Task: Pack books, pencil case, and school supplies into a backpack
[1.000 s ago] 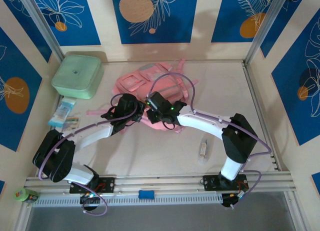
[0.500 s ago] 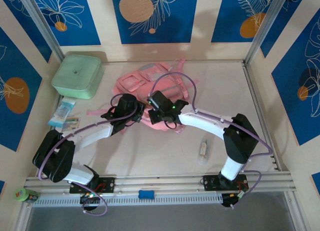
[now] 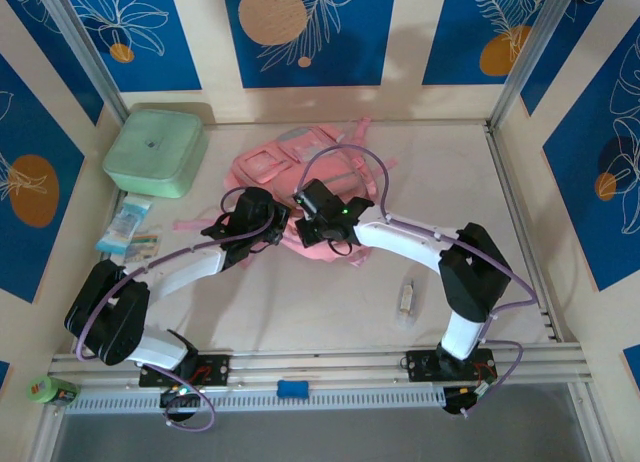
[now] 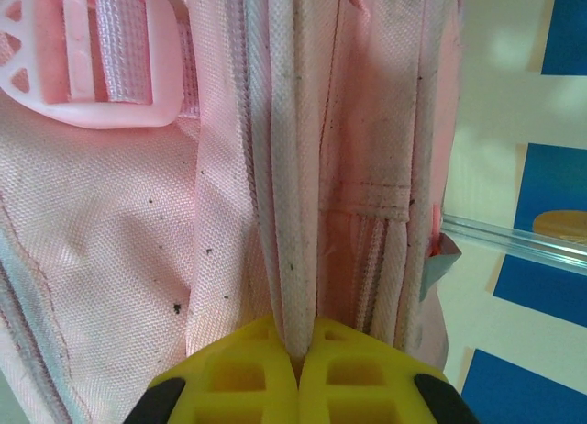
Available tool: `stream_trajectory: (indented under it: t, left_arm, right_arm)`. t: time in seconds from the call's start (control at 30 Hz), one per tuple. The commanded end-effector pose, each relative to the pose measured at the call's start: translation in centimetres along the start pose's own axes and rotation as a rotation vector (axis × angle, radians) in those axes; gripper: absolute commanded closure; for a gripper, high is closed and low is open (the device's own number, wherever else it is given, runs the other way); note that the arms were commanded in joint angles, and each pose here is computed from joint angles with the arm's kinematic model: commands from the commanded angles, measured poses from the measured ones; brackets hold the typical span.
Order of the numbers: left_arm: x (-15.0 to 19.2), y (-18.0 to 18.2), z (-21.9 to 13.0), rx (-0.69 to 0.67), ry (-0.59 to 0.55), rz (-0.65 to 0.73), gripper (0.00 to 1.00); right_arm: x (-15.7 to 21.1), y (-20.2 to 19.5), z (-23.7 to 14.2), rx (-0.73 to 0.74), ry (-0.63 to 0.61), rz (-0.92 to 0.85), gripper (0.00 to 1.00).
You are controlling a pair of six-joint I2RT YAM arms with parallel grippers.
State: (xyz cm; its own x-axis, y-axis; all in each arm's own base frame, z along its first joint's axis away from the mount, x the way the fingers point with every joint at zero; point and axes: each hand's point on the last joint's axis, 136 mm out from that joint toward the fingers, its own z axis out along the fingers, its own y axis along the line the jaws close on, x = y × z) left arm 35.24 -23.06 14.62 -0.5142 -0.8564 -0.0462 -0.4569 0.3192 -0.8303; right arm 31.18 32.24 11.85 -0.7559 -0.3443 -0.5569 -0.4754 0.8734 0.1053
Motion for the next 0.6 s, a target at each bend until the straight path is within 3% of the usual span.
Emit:
stream_trajectory:
  t: [0.0,0.07,0.43,0.57]
  left_arm:
    - [-0.7,-5.0,-1.8,0.139,-0.024,0.013,1.00]
    - [-0.9,-4.7,-1.9,0.123,-0.030,0.023,1.00]
    - [-3.9,-1.3,-2.3,0.030,0.003,0.111,1.00]
    - [-5.3,-1.5,-1.9,0.039,0.043,0.151,1.00]
  right_arm:
    - [-0.7,-0.8,-0.7,0.047,-0.020,-0.008,0.95]
    - [-0.4,-1.3,-1.4,0.061,-0.019,0.003,1.00]
    - [5.9,-9.4,-4.1,0.226,0.095,0.162,1.00]
    - [6.4,-7.5,-4.8,0.140,0.089,0.093,1.00]
